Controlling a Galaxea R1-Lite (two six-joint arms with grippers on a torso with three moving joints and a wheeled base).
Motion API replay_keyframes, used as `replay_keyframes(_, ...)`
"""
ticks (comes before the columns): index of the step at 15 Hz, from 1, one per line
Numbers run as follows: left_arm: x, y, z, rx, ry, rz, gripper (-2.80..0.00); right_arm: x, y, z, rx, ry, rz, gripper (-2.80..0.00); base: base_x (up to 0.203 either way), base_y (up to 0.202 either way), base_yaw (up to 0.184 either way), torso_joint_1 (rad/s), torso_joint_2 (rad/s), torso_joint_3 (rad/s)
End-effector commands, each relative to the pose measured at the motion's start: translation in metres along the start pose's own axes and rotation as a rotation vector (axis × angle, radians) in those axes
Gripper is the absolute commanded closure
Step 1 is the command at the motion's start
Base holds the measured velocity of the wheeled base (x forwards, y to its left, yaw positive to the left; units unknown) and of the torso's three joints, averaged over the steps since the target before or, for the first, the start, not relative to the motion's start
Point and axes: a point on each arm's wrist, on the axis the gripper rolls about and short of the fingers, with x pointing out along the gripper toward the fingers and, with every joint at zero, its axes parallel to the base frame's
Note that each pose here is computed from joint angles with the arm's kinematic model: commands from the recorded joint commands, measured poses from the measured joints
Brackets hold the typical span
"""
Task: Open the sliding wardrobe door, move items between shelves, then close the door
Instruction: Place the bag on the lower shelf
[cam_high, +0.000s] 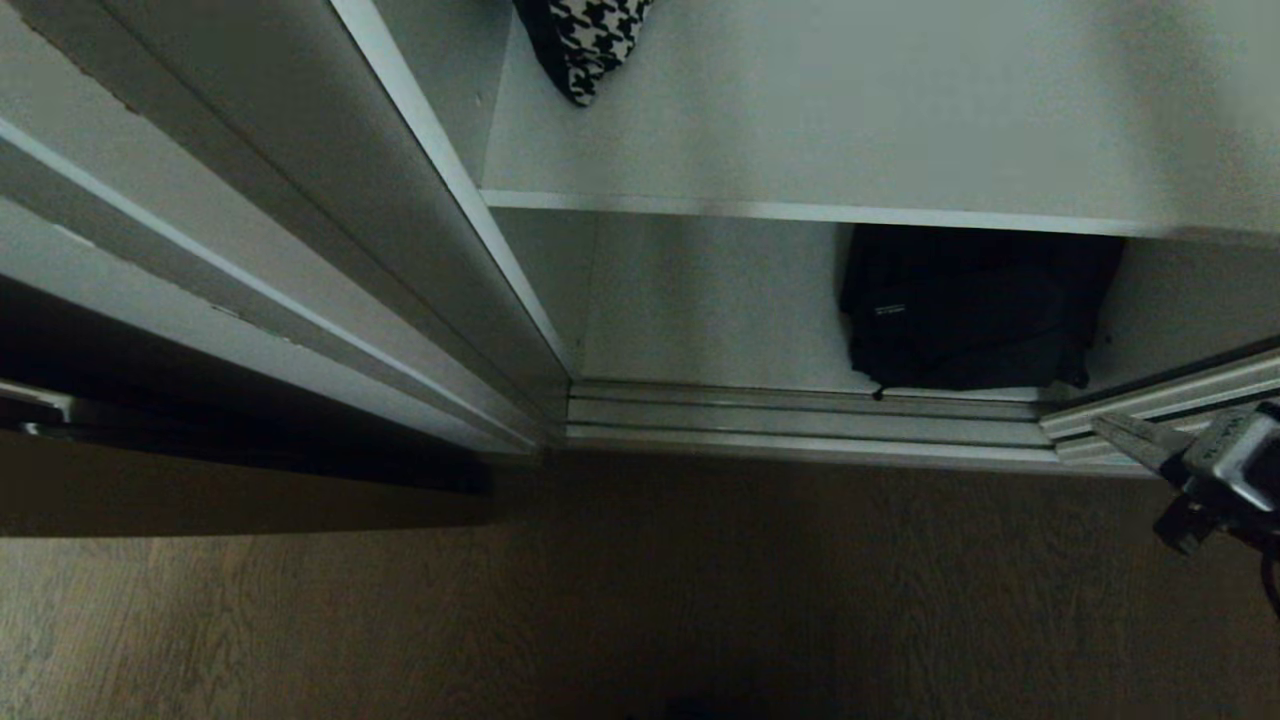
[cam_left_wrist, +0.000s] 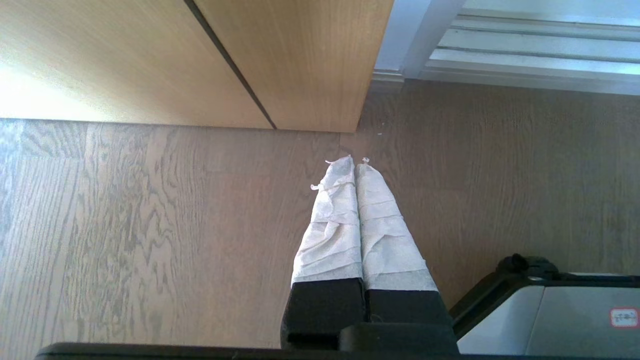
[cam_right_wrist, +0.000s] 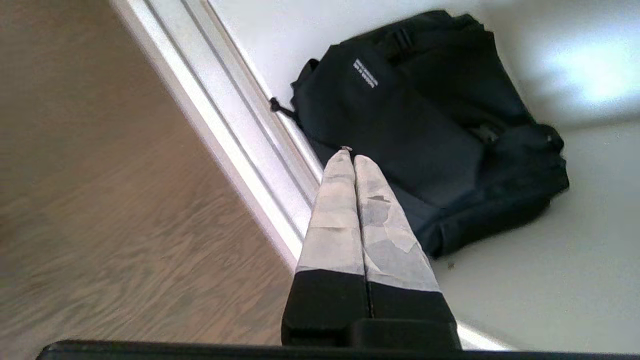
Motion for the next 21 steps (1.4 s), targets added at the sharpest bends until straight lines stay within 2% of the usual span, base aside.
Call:
replay_keyframes(1, 0.000, 0.000, 0.000, 0.000, 0.000, 0.001, 0.00, -0.032, -0.008, 0.033, -0.015, -0.018, -0.071, 0.00, 0.000, 0.000, 0.000, 0.000, 0.00, 0.000)
replay_keyframes(2, 0.000, 0.000, 0.000, 0.000, 0.000, 0.001, 0.00, -0.042, -0.008, 0.042, 0.022, -0.003, -0.088, 0.00, 0.000, 0.000, 0.000, 0.000, 0.00, 0.000)
replay_keyframes(4, 0.000, 0.000, 0.000, 0.000, 0.000, 0.001, 0.00, -0.065, 0.000, 0.059, 0.153, 0.042, -0.102, 0.00, 0.000, 0.000, 0.000, 0.000, 0.00, 0.000)
replay_keyframes(7, 0.000, 0.000, 0.000, 0.000, 0.000, 0.001, 0.00, -0.102, 0.016, 0.079, 0.415, 0.090, -0.124, 0.00, 0.000, 0.000, 0.000, 0.000, 0.00, 0.000)
replay_keyframes(9, 0.000, 0.000, 0.000, 0.000, 0.000, 0.001, 0.00, -0.121, 0.021, 0.086, 0.649, 0.107, -0.234, 0.00, 0.000, 0.000, 0.000, 0.000, 0.00, 0.000)
replay_keyframes(10, 0.000, 0.000, 0.000, 0.000, 0.000, 0.001, 0.00, -0.127, 0.022, 0.088, 0.726, 0.121, -0.304, 0.00, 0.000, 0.000, 0.000, 0.000, 0.00, 0.000)
replay_keyframes(11, 0.000, 0.000, 0.000, 0.000, 0.000, 0.001, 0.00, -0.134, 0.026, 0.088, 0.780, 0.147, -0.350, 0.00, 0.000, 0.000, 0.000, 0.000, 0.00, 0.000)
replay_keyframes(14, 0.000, 0.000, 0.000, 0.000, 0.000, 0.000, 0.00, -0.159, 0.041, 0.085, 0.832, 0.224, -0.441, 0.00, 0.000, 0.000, 0.000, 0.000, 0.00, 0.000)
replay_keyframes(16, 0.000, 0.000, 0.000, 0.000, 0.000, 0.001, 0.00, -0.177, 0.057, 0.080, 0.867, 0.297, -0.468, 0.00, 0.000, 0.000, 0.000, 0.000, 0.00, 0.000)
replay_keyframes(18, 0.000, 0.000, 0.000, 0.000, 0.000, 0.001, 0.00, -0.195, 0.075, 0.074, 0.917, 0.319, -0.485, 0.00, 0.000, 0.000, 0.000, 0.000, 0.00, 0.000)
replay_keyframes(20, 0.000, 0.000, 0.000, -0.001, 0.000, 0.001, 0.00, -0.199, 0.085, 0.067, 1.057, 0.369, -0.524, 0.00, 0.000, 0.000, 0.000, 0.000, 0.00, 0.000)
replay_keyframes(21, 0.000, 0.000, 0.000, 0.000, 0.000, 0.001, 0.00, -0.199, 0.088, 0.064, 1.084, 0.403, -0.527, 0.00, 0.000, 0.000, 0.000, 0.000, 0.00, 0.000)
